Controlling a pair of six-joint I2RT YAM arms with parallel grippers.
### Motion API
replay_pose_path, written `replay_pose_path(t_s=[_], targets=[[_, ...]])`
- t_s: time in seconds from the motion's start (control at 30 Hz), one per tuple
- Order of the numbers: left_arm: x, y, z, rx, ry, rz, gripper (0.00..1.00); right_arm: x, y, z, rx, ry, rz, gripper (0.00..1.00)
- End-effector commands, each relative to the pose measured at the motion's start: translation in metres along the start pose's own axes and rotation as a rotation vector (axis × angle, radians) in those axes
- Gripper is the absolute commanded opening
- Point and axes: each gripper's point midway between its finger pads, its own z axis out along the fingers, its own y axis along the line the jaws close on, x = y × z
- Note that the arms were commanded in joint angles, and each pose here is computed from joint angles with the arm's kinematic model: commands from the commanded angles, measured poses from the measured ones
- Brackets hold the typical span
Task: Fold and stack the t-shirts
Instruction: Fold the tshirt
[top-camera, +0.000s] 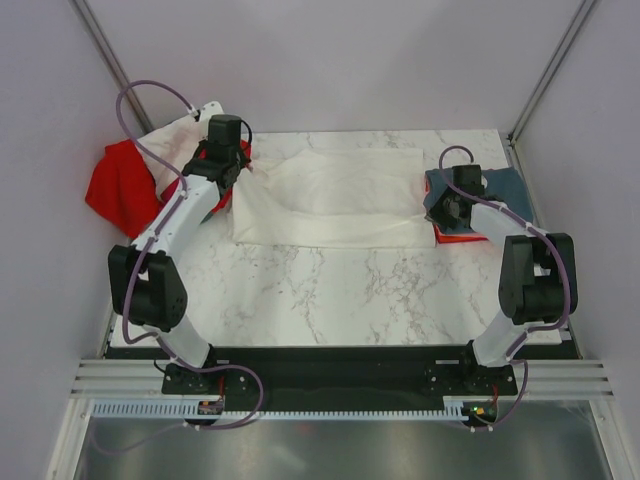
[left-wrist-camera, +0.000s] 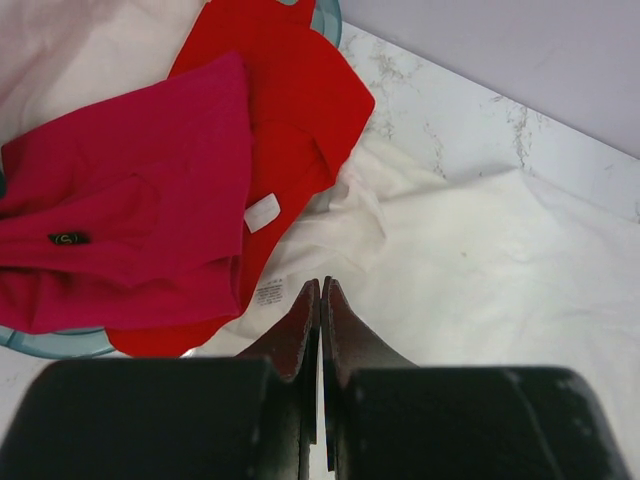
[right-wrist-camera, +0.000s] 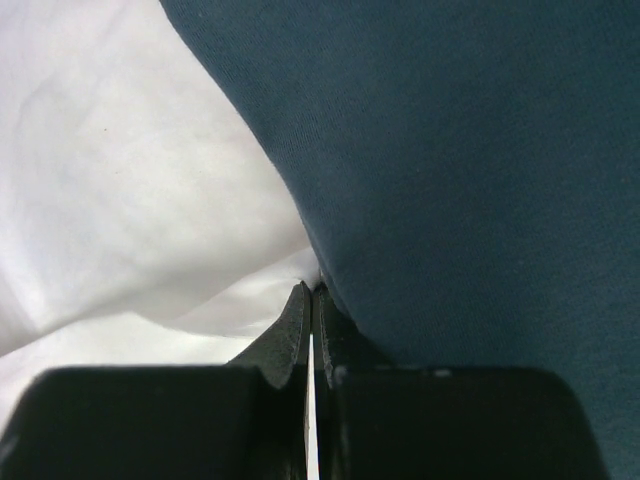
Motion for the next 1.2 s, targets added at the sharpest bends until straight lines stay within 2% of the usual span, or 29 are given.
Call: replay_pose_path(t_s=[0.0,0.3,0.67,1.17], targets=[[-0.035,-0.018,0.000,0.055,-0.089,0.000,0.02,-0.012,0.003,-0.002,0.003,-0.050,0.009,0.00],[-0.032,-0.029,0.016,0.061,-0.077,0.027,0.02,-0.017,-0.001,-0.001,0.016,-0.066,0.020,0.00],[-0.028,-0.004,0.010,-0.038,-0.093,0.017,0.02,-0.018,0.014,0.015,-0.032,-0.027,0.019,0.00],[-0.031,-0.004,0.013,-0.052,-0.101,0.000,0.02,-0.029,0.013,0.019,-0.004,-0.063,0.038,0.00]])
